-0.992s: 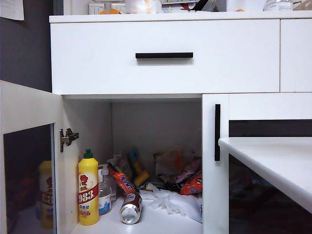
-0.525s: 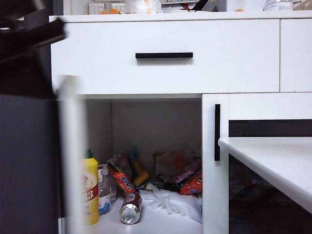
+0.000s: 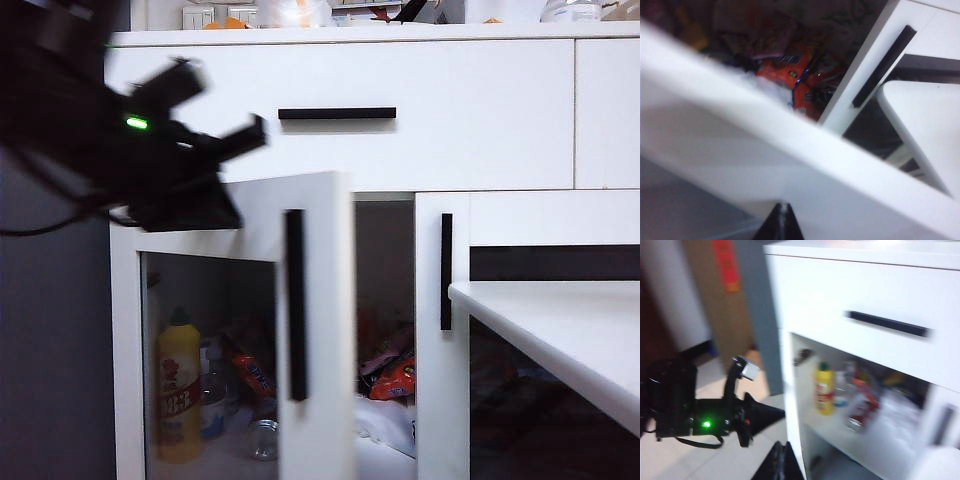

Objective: Open the left door of the white cabinet, pick up a can of beverage from the table on the right, place it inside the cabinet, and finally close the cabinet door.

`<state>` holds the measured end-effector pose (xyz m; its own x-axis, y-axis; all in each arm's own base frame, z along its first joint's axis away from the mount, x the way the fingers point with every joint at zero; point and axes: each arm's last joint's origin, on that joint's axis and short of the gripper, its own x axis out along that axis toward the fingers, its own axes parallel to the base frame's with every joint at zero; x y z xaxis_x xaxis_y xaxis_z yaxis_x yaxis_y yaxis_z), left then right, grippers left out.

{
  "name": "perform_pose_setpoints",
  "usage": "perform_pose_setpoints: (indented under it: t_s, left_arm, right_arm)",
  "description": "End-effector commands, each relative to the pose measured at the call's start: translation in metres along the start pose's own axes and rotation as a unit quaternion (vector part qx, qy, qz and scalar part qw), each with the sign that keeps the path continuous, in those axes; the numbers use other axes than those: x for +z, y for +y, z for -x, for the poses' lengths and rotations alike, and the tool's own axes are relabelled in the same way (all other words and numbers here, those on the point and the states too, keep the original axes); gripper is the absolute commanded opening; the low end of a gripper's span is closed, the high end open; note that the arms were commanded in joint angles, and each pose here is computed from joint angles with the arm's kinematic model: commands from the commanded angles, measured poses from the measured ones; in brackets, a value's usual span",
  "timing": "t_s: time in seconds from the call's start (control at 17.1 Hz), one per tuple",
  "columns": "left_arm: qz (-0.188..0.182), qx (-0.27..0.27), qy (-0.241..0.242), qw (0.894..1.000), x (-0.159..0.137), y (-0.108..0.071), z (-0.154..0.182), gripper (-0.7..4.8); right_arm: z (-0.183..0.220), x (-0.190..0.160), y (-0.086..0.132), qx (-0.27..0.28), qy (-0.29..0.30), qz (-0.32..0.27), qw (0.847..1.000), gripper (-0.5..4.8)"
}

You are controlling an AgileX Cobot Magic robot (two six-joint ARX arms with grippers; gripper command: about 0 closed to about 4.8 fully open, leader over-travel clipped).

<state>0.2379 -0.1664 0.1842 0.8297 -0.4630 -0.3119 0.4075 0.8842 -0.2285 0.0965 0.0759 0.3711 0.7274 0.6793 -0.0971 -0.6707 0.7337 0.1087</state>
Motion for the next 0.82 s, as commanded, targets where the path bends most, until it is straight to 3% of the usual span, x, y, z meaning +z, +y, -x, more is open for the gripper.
perform_pose_setpoints:
  t_s: [0.06,0.29,0.47,0.82]
  left_arm:
    - [-0.021,-0.029,-0.011,0.999,0.015,-0.007,-0.029,-0.06]
    - [-0.026,-0.035,-0.023,0.999,0.025,-0.015,-0.072,-0.06]
    - [-0.072,-0.039,-0.051,0.995,0.034,-0.02,-0.098,-0.06]
    - [-0.066,-0.026,-0.079,0.994,0.052,-0.011,-0.142,-0.06]
  right_arm:
    - [0.002,-0.001,-0.005,-0.025,0.008,-0.002,1.0,-0.05]
    - [0.003,-0.003,-0.011,-0.047,0.021,-0.006,0.999,-0.06]
    - [0.004,-0.003,-0.013,-0.056,0.021,0.004,0.998,-0.05]
    - [0.004,-0.003,-0.013,-0.058,0.021,0.018,0.998,-0.05]
